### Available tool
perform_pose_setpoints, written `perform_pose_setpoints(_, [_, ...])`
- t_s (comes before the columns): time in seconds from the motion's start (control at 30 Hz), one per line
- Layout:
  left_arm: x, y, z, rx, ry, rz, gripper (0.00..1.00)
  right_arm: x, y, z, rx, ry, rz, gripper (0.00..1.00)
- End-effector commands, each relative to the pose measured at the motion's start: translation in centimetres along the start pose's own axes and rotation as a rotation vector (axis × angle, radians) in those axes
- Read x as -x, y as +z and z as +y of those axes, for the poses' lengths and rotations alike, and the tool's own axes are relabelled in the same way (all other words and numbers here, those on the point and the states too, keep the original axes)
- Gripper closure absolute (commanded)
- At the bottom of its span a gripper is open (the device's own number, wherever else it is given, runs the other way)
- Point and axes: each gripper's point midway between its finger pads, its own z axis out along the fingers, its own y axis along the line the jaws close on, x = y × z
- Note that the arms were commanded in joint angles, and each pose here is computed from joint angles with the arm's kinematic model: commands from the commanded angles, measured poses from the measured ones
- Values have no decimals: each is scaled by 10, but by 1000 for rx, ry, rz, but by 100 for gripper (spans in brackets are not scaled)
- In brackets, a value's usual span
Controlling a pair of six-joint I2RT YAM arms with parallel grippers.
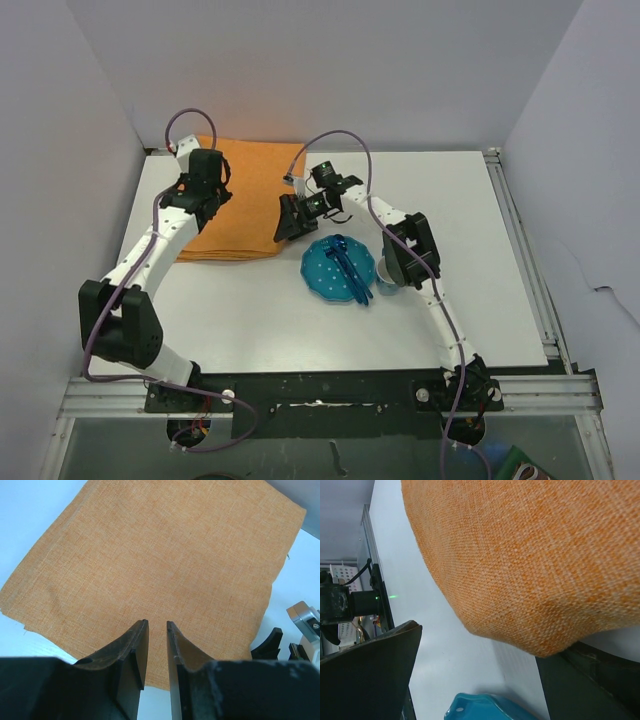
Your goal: Set the dinner table for one person
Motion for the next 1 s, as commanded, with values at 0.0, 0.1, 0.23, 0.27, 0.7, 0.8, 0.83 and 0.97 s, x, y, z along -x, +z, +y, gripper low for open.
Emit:
perform_pose_setpoints(0.0, [29, -18, -3, -21, -45, -99, 78, 29, 0, 18, 58, -71, -75, 6])
perform_pose_setpoints(0.1, [31, -22, -2, -22, -42, -107, 78, 38, 5, 19, 71, -94, -114, 8])
perform_pose_setpoints(0.23, [30, -24, 2, -12, -34, -110, 78, 47, 11, 17, 44, -127, -146, 16])
perform_pose_setpoints(0.27, [30, -24, 2, -10, -30, -110, 78, 49, 12, 18, 43, -135, -150, 21])
perform_pose_setpoints(0.7, [19, -16, 3, -1, -17, -91, 78, 59, -12, 97, 88, -237, -170, 100])
perform_pose_setpoints(0.8, [16, -14, 4, 5, -13, -85, 78, 72, -33, 142, 124, -296, -201, 100])
perform_pose_setpoints(0.83, [15, -13, 4, 7, -12, -84, 78, 76, -41, 157, 143, -314, -208, 100])
perform_pose_setpoints(0.97, [13, -11, 5, 13, -8, -80, 78, 81, -64, 201, 212, -344, -221, 100])
